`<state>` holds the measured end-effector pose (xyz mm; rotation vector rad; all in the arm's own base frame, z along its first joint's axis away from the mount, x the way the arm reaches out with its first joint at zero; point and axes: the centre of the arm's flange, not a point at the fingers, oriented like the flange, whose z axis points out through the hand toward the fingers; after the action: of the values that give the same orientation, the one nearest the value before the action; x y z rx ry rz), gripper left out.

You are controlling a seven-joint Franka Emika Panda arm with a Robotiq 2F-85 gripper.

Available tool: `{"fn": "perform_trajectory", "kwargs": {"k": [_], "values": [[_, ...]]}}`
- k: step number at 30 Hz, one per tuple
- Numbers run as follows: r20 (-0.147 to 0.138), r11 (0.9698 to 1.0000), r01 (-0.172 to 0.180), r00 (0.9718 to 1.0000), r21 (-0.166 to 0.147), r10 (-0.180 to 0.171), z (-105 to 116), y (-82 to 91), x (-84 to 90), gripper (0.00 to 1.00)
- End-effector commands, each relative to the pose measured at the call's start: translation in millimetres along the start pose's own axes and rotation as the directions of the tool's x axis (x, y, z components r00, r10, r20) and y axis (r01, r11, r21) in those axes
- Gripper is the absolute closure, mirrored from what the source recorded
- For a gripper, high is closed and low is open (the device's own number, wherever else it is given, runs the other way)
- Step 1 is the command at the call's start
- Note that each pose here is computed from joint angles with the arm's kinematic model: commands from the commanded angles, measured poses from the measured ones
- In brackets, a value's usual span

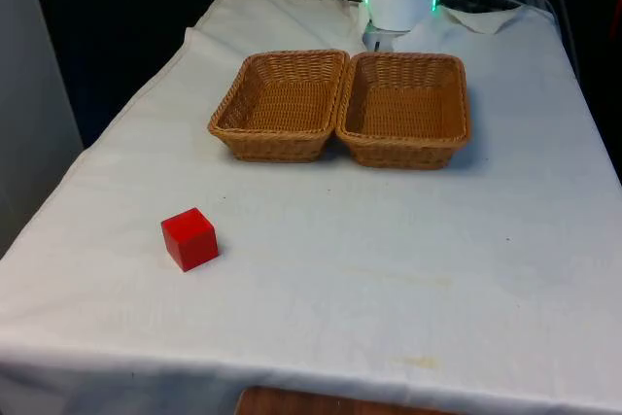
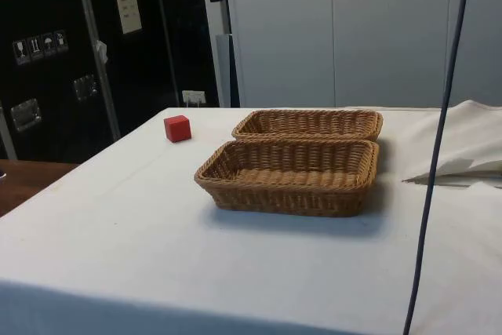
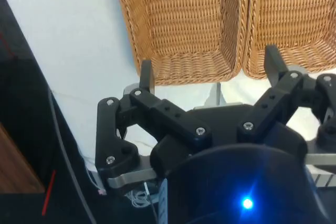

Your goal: Pick up the red cube and place it into the right basket.

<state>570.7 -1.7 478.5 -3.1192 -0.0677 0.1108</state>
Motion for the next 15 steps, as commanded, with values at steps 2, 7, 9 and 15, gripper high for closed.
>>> {"fn": "perform_trajectory", "kwargs": {"k": [2,7,9,15], "values": [[-0.001,1.0,0.006,1.0,-0.003,-0.006,2,6.6,4.4,0.0],[-0.002,0.9998,0.016,0.9999,-0.007,-0.016,5,15.7,9.9,0.0],[-0.003,0.9997,0.021,0.9998,-0.01,-0.021,8,20.9,12.9,0.0],[-0.011,0.999,0.038,0.9992,-0.026,-0.038,15,28.8,18.9,0.0]]}}
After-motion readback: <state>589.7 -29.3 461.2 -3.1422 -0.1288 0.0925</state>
